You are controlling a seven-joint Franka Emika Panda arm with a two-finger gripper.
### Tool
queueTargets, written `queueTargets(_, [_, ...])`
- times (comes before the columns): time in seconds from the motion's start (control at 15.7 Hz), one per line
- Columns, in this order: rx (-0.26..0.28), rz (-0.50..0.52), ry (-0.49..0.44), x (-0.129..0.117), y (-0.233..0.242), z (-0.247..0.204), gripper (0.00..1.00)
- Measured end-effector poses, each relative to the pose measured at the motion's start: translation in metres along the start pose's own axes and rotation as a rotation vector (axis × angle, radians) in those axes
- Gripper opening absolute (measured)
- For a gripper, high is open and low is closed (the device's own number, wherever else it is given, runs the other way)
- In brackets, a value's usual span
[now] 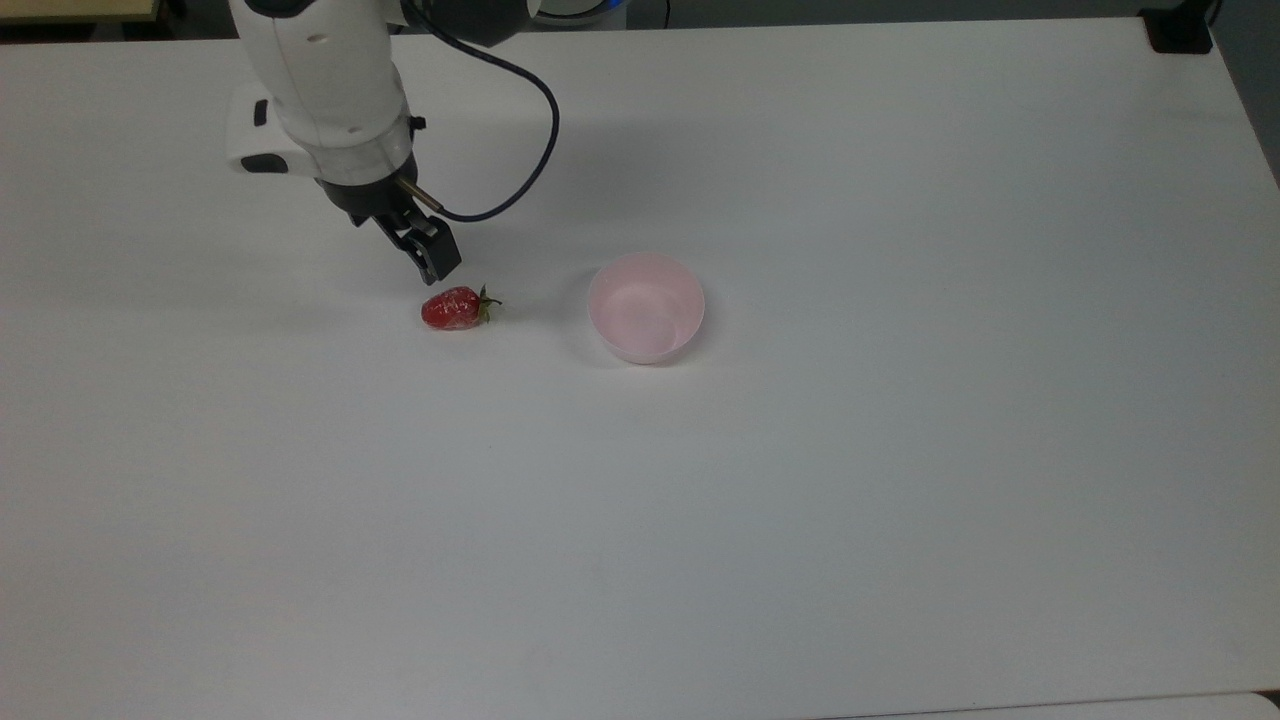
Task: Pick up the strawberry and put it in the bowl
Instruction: 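Lower the open gripper down over the red strawberry, then close the gripper fingers around the strawberry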
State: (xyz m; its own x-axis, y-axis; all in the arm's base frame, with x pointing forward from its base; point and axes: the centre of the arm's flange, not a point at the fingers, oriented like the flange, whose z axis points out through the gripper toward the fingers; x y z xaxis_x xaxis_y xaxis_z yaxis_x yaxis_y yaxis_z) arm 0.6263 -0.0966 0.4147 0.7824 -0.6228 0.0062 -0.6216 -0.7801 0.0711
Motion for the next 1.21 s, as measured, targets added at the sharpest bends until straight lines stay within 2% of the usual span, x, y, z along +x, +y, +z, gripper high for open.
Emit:
queueTargets(0.51, [-0.005,0.045,-0.007,-0.01,-0.023,0.069,0.83])
queueTargets(0.64, [-0.01,0.039,-0.015,-0.012,-0.027,0.077,0.74])
queueTargets(0.96, [-0.013,0.022,-0.017,-0.016,-0.04,0.099,0.7])
queueTargets(1.02, [-0.013,0.021,-0.017,-0.016,-0.041,0.1,0.65])
queueTargets(1.15, [-0.013,0.021,-0.016,-0.016,-0.041,0.099,0.44])
queueTargets(1.21, [-0.012,0.02,-0.015,-0.016,-0.041,0.099,0.44])
